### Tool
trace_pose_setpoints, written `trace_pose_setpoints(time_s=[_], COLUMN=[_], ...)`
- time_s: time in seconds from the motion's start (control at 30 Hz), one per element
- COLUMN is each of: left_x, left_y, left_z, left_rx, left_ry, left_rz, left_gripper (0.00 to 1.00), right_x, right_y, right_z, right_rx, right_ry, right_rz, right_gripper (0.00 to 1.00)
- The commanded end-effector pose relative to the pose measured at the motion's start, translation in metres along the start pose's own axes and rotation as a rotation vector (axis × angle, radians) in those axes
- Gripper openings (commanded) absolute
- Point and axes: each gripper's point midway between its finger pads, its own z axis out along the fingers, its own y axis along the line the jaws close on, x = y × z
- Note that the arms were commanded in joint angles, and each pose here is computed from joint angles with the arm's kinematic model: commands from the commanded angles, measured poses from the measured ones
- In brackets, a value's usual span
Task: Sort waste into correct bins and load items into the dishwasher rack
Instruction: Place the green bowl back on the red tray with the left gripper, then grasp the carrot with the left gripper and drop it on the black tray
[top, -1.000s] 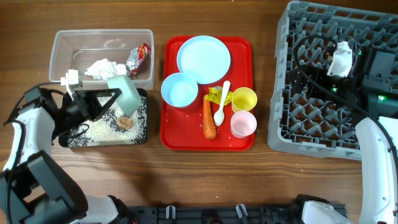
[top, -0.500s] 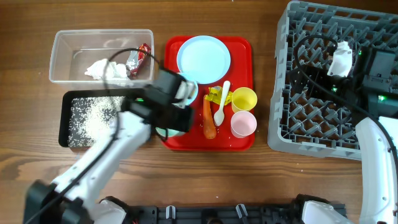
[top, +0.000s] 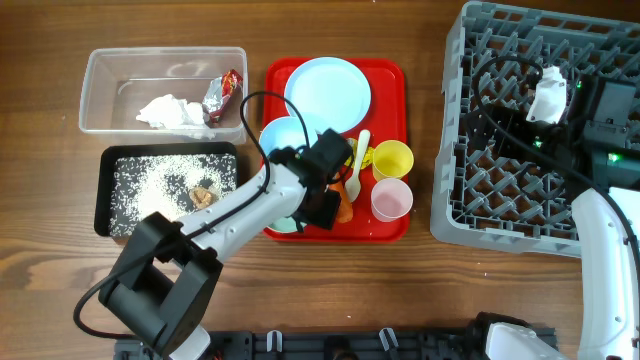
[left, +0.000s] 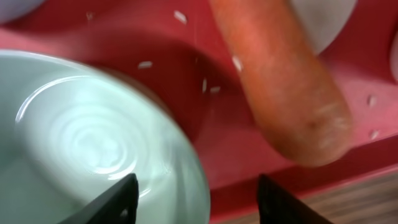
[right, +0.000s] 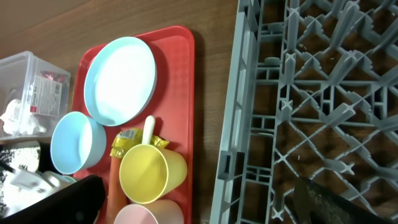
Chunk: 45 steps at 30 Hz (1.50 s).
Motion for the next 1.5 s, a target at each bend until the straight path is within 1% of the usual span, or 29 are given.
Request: trace_pose_setpoints(time_s=[0.0, 0.07, 0.1, 0.17, 0.27, 0.37, 0.47, 0.63, 0.7, 0.77, 0.83, 0.93, 1.07, 1.1, 1.23, 1.27, 1.37, 1.47], left_x=[-0.049, -0.068, -0.071, -0.074, -0.077, -0.079, -0.076, -0.076, -0.072, -0.07, -0.07, -0.071, -0.072, -0.073, -0.073, -0.073, -0.073, -0.074], left_y=[-0.008, -0.021, -0.025, -0.03, -0.032, -0.032, -0.03, -0.03, -0.028, -0.026, -0.026, -0.027, -0.027, -0.027, -0.027, -0.027, -0.027, -0.027], left_z=[-0.044, -0.057, -0.058, -0.058, -0.055, -0.032, -0.007, 0.001, 0.016, 0.03, 0.03, 0.03, 0.03, 0.03, 0.03, 0.03, 0.03, 0.029], left_rx=[0.031, 0.061, 0.069, 0.077, 0.083, 0.075, 0.056, 0.05, 0.036, 0.025, 0.025, 0.026, 0.029, 0.029, 0.029, 0.029, 0.029, 0.032], left_ry=[-0.125, -0.199, -0.215, -0.227, -0.236, -0.195, -0.143, -0.13, -0.096, -0.07, -0.071, -0.073, -0.079, -0.079, -0.08, -0.08, -0.081, -0.086], left_rz=[-0.025, -0.01, -0.003, 0.006, -0.003, -0.059, -0.069, -0.071, -0.086, -0.096, -0.096, -0.096, -0.095, -0.095, -0.096, -0.095, -0.097, -0.096], left_gripper=[0.66, 0.75, 0.79, 0.82, 0.81, 0.82, 0.8, 0.8, 0.79, 0.77, 0.73, 0.7, 0.6, 0.56, 0.49, 0.46, 0.31, 0.18], right_x=[-0.005, -0.004, -0.003, 0.0, 0.002, 0.002, 0.001, 0.001, 0.002, 0.002, 0.002, 0.001, 0.001, 0.001, 0.001, 0.001, 0.001, 0.001], right_y=[0.003, 0.002, 0.001, -0.003, -0.005, -0.005, -0.005, -0.005, -0.005, -0.005, -0.005, -0.005, -0.005, -0.005, -0.005, -0.005, -0.005, -0.005], right_z=[-0.002, 0.001, 0.003, 0.01, 0.015, 0.015, 0.015, 0.015, 0.015, 0.015, 0.015, 0.015, 0.015, 0.015, 0.016, 0.016, 0.016, 0.016], right_rx=[-0.015, -0.015, -0.014, -0.013, -0.011, -0.011, -0.011, -0.011, -0.011, -0.011, -0.011, -0.01, -0.01, -0.01, -0.011, -0.011, -0.011, -0.011], right_ry=[-0.011, -0.002, 0.006, 0.029, 0.045, 0.044, 0.044, 0.044, 0.044, 0.044, 0.044, 0.044, 0.044, 0.044, 0.044, 0.043, 0.043, 0.043], right_rz=[0.009, 0.014, 0.018, 0.029, 0.07, 0.069, 0.066, 0.066, 0.066, 0.066, 0.066, 0.066, 0.064, 0.065, 0.062, 0.061, 0.061, 0.061], right_gripper=[1.0, 1.0, 0.99, 1.0, 1.0, 1.0, 1.0, 1.0, 1.0, 1.0, 1.0, 1.0, 1.0, 1.0, 0.99, 1.0, 1.0, 1.0])
